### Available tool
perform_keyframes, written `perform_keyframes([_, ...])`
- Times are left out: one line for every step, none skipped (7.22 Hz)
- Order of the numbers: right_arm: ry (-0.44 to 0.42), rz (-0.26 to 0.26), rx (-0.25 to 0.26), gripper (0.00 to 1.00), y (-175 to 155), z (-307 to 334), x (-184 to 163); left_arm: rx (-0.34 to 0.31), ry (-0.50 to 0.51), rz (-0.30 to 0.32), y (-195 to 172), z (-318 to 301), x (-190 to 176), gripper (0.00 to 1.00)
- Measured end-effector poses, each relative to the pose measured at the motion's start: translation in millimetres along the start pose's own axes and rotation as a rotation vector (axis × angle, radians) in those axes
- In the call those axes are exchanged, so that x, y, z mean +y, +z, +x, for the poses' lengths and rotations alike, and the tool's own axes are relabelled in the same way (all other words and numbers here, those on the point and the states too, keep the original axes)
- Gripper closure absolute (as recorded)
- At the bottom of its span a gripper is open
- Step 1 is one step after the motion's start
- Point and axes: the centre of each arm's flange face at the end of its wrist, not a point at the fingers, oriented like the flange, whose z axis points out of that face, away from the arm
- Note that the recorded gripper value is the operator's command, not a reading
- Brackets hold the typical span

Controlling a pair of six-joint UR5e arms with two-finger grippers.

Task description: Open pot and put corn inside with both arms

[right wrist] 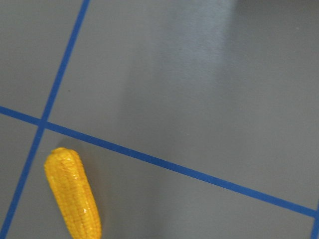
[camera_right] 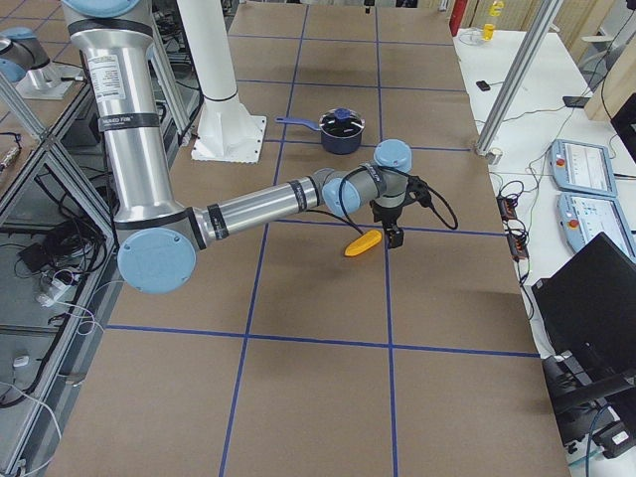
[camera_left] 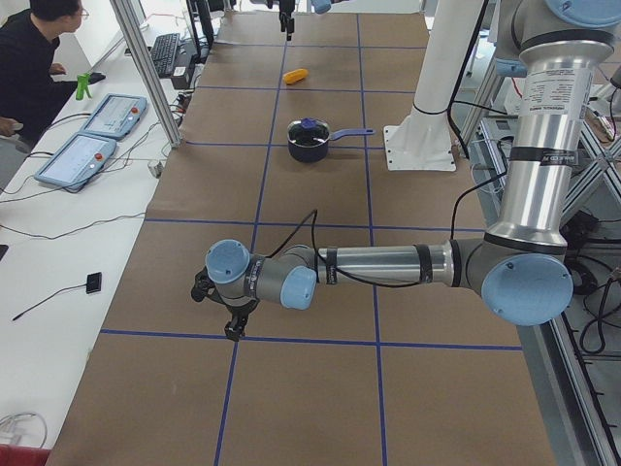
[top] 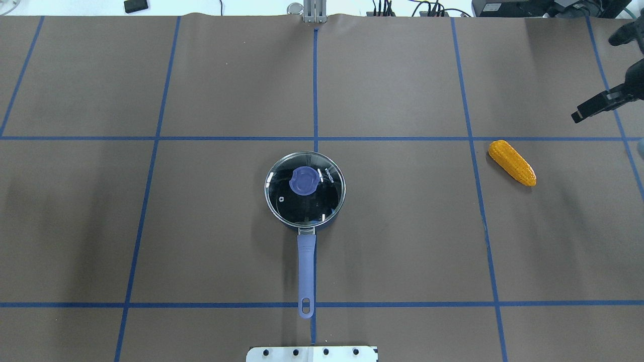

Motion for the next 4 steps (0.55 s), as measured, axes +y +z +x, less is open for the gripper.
perform_keyframes([-0.065, -0.012, -0.021, 0.0, 11.3, -24.8, -8.0, 0.0, -0.001, -0.001, 0.6, -0.5, 0.3, 0.01])
perform_keyframes([-0.125, -0.019, -0.023, 0.0, 20.6, -42.2, -13.5, -0.001, -0.002, -0.002, 1.3, -1.1, 0.6, 0.01])
perform_keyframes([-0.152, -0.019, -0.006, 0.0, 26.3, -46.8, -14.2, -0.001, -0.003, -0.004, 2.1, -1.5, 1.0, 0.01])
perform_keyframes([-0.158, -0.02, 0.007, 0.0, 32.5, -47.1, -13.9, 0.0, -0.003, -0.006, 3.3, -1.2, 1.4, 0.01])
